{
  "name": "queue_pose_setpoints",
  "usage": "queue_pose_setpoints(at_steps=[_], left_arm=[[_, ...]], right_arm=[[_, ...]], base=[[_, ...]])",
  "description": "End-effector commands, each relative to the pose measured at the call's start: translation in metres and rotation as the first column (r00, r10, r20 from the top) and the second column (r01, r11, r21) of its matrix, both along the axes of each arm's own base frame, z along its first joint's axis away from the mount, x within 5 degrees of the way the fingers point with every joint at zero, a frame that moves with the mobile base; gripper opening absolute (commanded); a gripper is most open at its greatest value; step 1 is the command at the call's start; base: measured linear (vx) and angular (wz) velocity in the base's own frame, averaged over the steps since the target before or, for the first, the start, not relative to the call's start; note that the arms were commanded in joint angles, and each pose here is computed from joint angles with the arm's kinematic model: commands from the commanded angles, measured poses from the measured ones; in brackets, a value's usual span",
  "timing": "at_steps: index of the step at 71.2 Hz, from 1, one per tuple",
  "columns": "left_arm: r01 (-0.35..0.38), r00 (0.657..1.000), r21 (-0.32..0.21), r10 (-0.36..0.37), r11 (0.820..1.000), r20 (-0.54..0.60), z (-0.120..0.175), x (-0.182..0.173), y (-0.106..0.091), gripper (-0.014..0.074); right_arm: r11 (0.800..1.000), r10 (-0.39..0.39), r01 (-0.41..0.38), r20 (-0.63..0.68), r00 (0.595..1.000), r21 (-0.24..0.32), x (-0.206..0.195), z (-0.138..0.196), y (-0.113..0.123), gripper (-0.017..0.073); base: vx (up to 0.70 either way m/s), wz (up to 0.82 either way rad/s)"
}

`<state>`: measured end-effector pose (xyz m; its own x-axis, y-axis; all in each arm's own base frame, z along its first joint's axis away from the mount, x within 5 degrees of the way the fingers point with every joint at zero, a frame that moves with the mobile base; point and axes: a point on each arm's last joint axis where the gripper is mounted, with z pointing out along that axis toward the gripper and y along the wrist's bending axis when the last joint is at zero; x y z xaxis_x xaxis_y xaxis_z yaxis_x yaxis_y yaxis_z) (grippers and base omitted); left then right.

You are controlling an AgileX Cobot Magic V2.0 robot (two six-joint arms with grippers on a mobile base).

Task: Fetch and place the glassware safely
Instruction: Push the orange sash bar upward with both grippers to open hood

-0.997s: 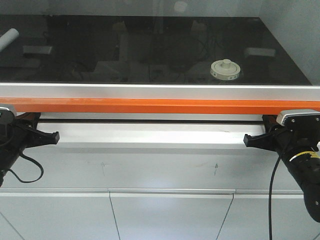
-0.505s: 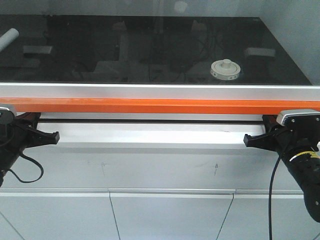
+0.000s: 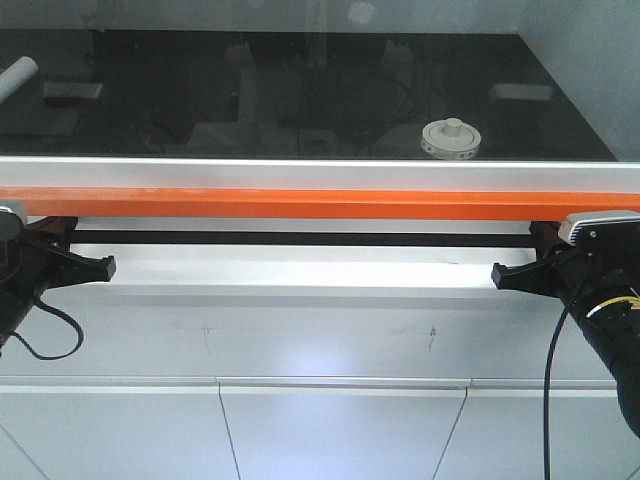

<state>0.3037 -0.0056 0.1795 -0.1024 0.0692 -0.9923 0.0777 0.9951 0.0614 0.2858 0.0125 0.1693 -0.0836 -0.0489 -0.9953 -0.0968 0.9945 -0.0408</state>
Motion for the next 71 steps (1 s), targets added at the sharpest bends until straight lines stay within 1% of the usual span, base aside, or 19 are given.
queue_pose_setpoints(at_steps=[1, 18, 41, 45, 50, 58, 71], left_arm=[[0.004, 0.961, -0.019, 0.001, 1.000, 0.275, 0.048, 0.002, 0.000, -0.0001], [0.004, 0.947, -0.018, 0.002, 1.000, 0.320, 0.065, -0.004, 0.000, -0.0001], [0.005, 0.925, -0.017, 0.002, 1.000, 0.380, 0.087, -0.013, 0.000, -0.0001], [0.004, 0.925, -0.015, 0.002, 1.000, 0.379, 0.091, -0.012, 0.000, -0.0001], [0.009, 0.924, -0.007, -0.006, 1.000, 0.383, 0.097, -0.009, 0.000, -0.0001], [0.033, 0.912, 0.026, -0.041, 0.999, 0.409, 0.111, -0.006, -0.003, -0.0001], [0.028, 0.900, 0.034, -0.040, 0.999, 0.434, 0.131, -0.004, -0.003, -0.0001]], right_arm=[[1.000, 0.002, -0.006, 0.356, 0.934, 0.011, -0.002, 0.049, -0.001, -0.0003], [1.000, 0.001, -0.006, 0.380, 0.925, 0.011, -0.004, 0.056, -0.001, -0.0003], [1.000, 0.001, -0.007, 0.432, 0.902, 0.013, -0.011, 0.072, -0.001, -0.0003], [1.000, 0.001, -0.007, 0.439, 0.898, 0.013, -0.012, 0.074, -0.001, -0.0003], [1.000, 0.002, -0.008, 0.449, 0.894, 0.012, -0.013, 0.077, -0.001, -0.0003], [1.000, 0.005, -0.012, 0.471, 0.882, 0.012, -0.013, 0.084, -0.001, -0.0003], [1.000, 0.014, -0.023, 0.529, 0.848, 0.010, -0.010, 0.104, 0.000, -0.0003]], base=[[0.00, 0.00], [0.00, 0.00], [0.00, 0.00], [0.00, 0.00], [0.00, 0.00], [0.00, 0.00], [0.00, 0.00]])
